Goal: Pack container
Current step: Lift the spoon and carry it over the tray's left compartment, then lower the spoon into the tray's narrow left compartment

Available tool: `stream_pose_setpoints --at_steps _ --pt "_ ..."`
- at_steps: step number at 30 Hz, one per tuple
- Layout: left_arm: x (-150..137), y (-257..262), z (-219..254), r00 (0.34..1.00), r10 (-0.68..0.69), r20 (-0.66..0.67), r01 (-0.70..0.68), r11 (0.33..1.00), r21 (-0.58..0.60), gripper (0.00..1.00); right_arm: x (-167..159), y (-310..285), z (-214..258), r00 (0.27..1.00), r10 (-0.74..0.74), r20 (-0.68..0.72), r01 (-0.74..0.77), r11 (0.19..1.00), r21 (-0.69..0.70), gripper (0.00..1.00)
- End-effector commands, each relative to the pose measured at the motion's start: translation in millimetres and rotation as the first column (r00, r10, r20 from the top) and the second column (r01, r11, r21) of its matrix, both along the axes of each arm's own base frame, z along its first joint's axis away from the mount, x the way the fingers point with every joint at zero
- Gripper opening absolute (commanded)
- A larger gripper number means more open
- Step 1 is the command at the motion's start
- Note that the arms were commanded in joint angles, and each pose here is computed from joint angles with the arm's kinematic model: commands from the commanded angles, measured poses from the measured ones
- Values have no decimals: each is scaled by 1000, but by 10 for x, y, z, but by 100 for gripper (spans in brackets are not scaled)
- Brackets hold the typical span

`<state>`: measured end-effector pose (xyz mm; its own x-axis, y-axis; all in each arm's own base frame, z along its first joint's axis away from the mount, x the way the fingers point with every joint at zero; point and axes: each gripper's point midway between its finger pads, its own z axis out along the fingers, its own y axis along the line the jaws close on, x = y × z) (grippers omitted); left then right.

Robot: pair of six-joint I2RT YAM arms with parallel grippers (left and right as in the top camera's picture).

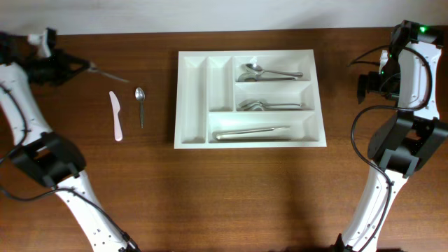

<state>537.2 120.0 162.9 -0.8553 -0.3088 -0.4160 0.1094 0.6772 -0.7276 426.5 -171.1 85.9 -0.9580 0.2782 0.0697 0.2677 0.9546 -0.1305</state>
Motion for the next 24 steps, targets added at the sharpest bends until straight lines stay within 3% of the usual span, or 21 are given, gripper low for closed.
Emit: stream_pose_setpoints --at_steps 1,10,16,24 --pt "88 -465 75 990 -125 71 124 992 17 4 -1 -34 193 999 -4 39 5 1000 -23 99" --pt "135 -1478 -18 933 -349 87 339 934 117 4 -1 -34 193 999 -4 39 5 1000 -23 99" --pt "-1 -2040 -60 861 -499 101 480 862 163 4 -1 -34 193 999 -4 39 5 1000 -23 99" --pt "-303 -2253 -264 768 -640 10 614 741 271 4 0 -34 193 999 -4 40 5 1000 -23 99"
